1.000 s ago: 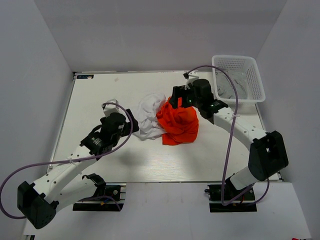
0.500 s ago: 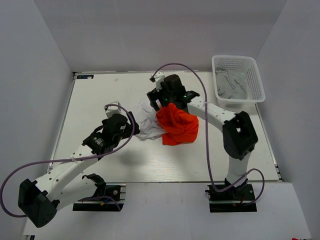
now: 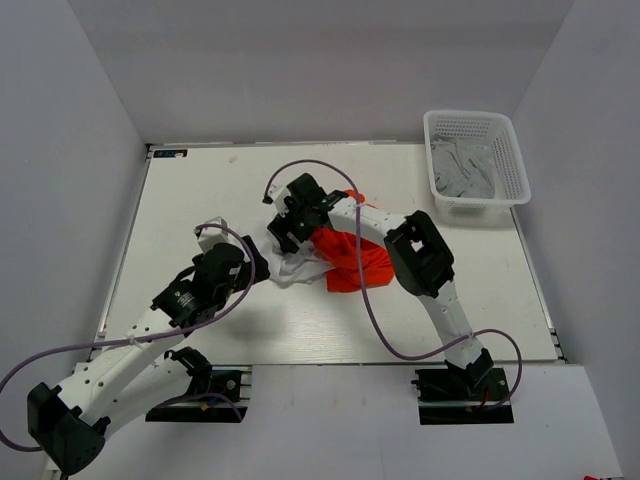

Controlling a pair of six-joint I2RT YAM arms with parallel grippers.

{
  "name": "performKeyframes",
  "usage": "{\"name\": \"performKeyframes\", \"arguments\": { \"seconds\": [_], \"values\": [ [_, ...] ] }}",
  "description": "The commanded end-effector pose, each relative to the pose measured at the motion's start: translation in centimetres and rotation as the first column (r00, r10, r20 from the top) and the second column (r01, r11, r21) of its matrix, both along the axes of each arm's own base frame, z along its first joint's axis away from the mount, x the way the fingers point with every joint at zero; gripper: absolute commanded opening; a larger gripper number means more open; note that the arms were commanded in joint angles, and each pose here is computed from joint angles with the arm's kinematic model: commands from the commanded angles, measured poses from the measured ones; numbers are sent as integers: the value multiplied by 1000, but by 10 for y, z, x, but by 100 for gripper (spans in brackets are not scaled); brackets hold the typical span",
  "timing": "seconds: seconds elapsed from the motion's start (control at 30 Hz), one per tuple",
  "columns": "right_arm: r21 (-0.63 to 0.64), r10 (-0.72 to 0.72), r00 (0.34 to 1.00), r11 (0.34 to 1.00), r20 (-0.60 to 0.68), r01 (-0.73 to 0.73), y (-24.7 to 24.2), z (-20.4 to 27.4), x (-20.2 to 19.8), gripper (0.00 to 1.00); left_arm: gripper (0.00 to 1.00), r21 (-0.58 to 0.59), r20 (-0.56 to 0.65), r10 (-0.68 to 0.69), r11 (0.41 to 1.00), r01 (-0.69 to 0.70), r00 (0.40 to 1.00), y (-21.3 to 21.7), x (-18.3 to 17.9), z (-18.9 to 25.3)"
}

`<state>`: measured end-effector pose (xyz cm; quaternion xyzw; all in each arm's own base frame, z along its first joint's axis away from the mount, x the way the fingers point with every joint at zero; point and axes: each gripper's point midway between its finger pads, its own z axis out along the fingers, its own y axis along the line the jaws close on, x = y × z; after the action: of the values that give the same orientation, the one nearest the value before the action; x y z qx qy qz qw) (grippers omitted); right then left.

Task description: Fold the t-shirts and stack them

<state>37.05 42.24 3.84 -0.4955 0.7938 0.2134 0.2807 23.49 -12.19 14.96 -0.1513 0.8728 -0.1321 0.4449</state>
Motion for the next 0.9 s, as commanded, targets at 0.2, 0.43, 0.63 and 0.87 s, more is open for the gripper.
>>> {"name": "performKeyframes", "arguments": {
  "seconds": [0.2,0.43,0.63,0.87],
  "values": [
    [98,91,996,991,17,-92,39,17,-29,0,100,-7,5,23,1000,-23,1000,4,0,0],
    [310,-44,993,951,106,9,51,92,-13,0,100,-29,46,6,1000,-5,999,4,-2,7],
    [514,-190,952,857,238,43,40,211,0,0,100,-42,57,-13,999,16,998,0,-1,11],
    [622,-444,850,760,285,189,-9,286,21,0,100,-47,82,-31,998,35,996,-4,2,16]
  ]
}}
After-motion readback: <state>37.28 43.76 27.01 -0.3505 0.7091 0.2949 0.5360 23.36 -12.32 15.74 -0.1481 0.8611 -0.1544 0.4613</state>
